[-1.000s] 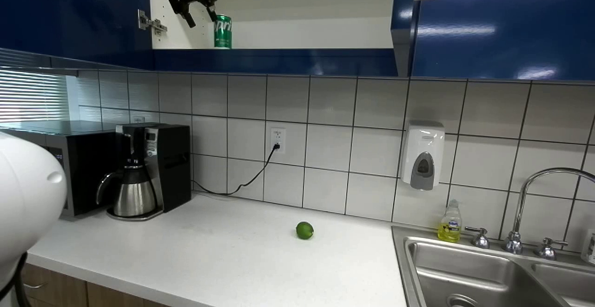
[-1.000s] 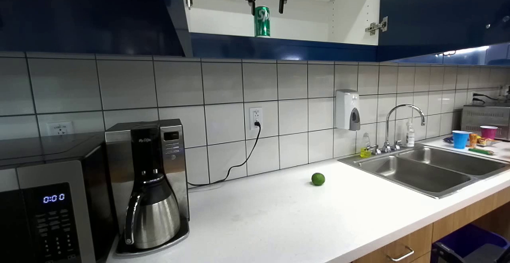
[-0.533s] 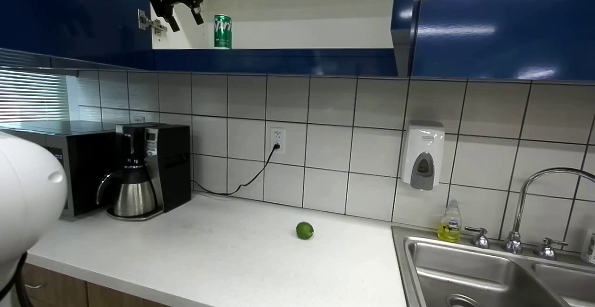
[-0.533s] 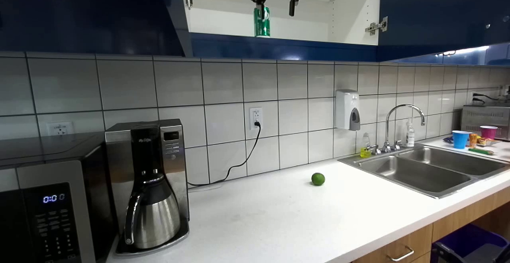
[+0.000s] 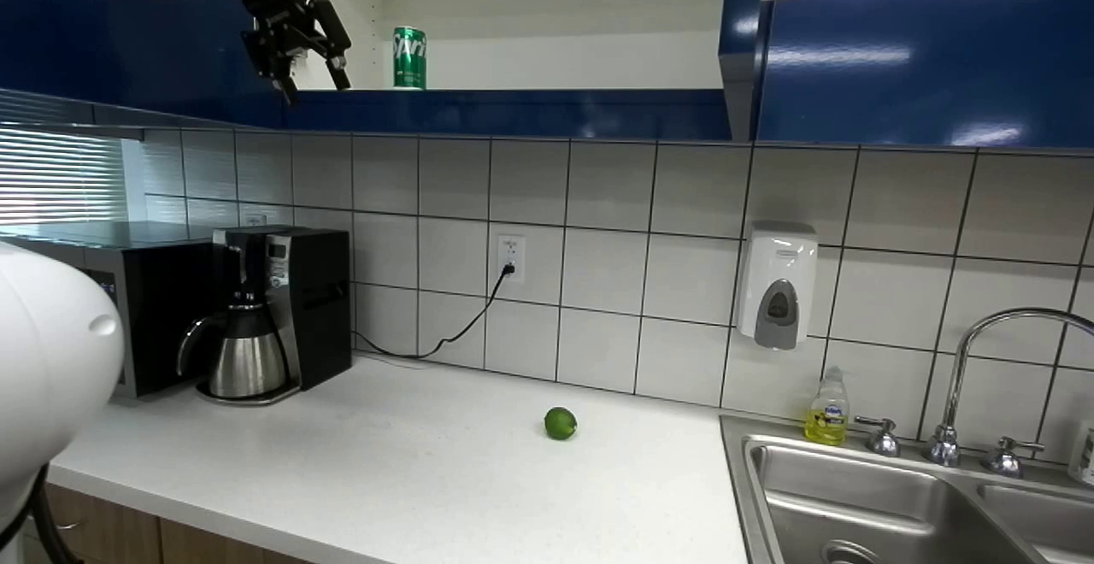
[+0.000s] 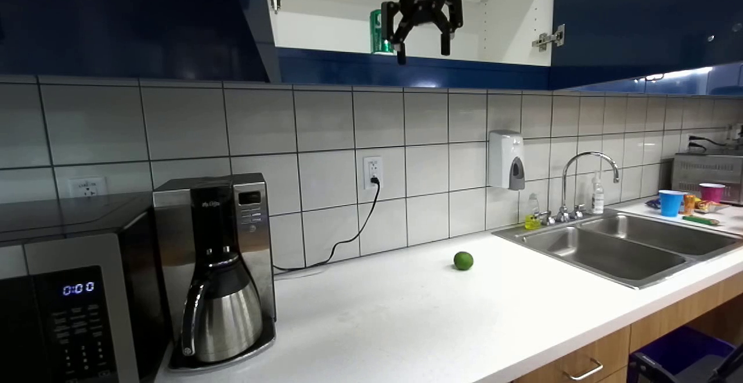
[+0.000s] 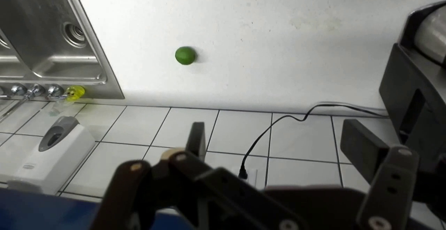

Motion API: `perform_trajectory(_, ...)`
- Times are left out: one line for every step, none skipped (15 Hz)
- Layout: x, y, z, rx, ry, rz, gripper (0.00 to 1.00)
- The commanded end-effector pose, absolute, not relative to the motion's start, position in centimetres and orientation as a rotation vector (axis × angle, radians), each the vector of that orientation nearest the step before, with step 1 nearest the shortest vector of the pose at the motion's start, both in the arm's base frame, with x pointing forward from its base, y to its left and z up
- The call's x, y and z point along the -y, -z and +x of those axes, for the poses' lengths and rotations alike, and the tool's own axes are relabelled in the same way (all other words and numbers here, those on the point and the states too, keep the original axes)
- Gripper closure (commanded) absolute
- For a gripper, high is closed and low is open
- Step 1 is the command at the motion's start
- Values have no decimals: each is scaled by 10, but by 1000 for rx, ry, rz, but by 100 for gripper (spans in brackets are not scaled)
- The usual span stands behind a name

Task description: Put the green can in the open upper cabinet.

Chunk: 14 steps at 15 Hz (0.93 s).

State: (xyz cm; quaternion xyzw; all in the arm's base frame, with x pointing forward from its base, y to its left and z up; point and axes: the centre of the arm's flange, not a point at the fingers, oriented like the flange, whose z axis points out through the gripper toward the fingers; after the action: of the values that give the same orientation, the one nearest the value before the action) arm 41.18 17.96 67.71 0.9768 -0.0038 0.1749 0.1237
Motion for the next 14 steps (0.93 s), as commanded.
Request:
perform_trajectory(-168,-644,390,-34,-413,2843,0)
perform_trajectory(-167,-635,390,-33,-389,2841,0)
perform_trajectory(-165,-627,389,-31,-363,2837,0)
perform_trajectory(-163,-619,389,-28,-344,2832,0)
perform_trajectory(-162,-611,389,-26,-321,2825,0)
perform_trajectory(-161,-605,388,-28,-309,2821,0)
perform_trajectory(-159,-600,387,-33,-296,2823,0)
perform_trajectory(-158,-596,386,-25,-267,2817,0)
perform_trajectory(-167,-599,399,-10,-296,2813,0)
perform_trajectory(-166,-595,398,-10,-284,2810,0)
perform_trajectory(-166,-592,397,-11,-277,2809,0)
perform_trajectory(-165,-592,397,-10,-276,2808,0)
perform_trajectory(-165,-592,397,-10,-277,2808,0)
perform_trajectory(-165,-593,396,-10,-280,2808,0)
